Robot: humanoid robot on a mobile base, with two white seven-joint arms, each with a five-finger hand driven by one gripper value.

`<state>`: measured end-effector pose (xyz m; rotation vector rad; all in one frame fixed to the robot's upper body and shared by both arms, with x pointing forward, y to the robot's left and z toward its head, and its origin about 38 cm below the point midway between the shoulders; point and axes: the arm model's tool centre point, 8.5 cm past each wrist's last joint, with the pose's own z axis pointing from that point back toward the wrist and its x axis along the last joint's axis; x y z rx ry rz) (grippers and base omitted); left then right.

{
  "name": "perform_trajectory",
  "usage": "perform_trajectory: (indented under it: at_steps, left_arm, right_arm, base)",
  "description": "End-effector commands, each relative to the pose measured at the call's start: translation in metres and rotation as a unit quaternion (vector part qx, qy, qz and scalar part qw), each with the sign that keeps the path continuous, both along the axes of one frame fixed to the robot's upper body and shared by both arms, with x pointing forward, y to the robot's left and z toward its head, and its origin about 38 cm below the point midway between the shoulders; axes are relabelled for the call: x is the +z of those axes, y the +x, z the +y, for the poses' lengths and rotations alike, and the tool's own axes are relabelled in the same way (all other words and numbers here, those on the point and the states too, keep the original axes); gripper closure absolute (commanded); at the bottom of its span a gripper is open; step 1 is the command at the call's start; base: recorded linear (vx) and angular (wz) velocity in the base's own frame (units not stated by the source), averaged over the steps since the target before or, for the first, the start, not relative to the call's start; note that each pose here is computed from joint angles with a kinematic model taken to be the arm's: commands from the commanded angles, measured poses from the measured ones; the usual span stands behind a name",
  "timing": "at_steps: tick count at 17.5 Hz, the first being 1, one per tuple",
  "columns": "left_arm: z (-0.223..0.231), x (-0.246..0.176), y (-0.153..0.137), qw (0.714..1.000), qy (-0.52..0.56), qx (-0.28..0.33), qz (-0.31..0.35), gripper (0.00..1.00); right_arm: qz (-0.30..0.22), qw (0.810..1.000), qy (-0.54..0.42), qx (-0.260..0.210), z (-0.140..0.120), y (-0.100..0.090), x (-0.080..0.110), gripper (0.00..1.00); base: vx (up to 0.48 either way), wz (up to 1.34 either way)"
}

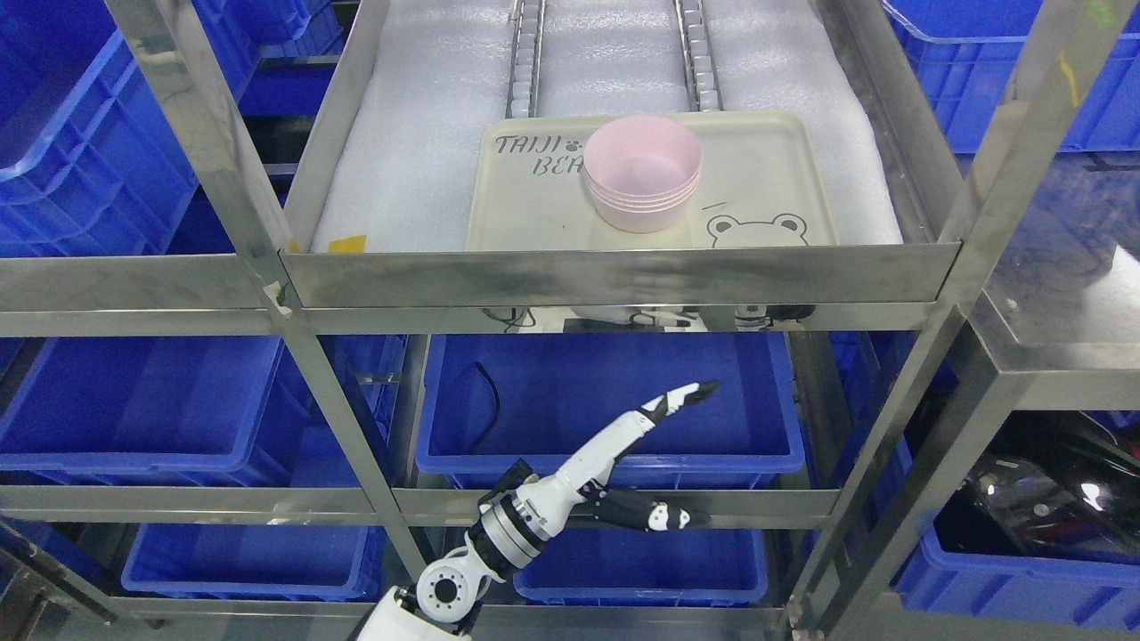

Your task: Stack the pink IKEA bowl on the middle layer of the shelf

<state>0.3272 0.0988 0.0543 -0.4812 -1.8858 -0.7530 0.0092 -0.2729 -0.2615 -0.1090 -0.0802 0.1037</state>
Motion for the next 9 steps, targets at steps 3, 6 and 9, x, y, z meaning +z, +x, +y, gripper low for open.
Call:
perform_trajectory:
  at_steps: [3, 6, 9]
  left_arm:
    - [0.074, -0.046, 0.004, 0.967, -0.026, 0.227, 0.11, 0.0]
    - [0.086, -0.038, 0.016, 0.946, -0.047, 0.26, 0.19, 0.0]
    - [0.082, -0.026, 0.019, 0.945, -0.046, 0.259, 0.196, 0.0]
  right_arm:
    - [0.002, 1.0, -0.008, 0.0, -0.011, -0.008, 0.001, 0.0]
    - [0.002, 1.0, -0.008, 0.0, -0.011, -0.008, 0.001, 0.0]
    - [0.002, 1.0, -0.008, 0.0, -0.011, -0.008, 0.001, 0.0]
  base:
    - [0.0, 0.0]
    - [0.0, 0.0]
    - [0.0, 0.0]
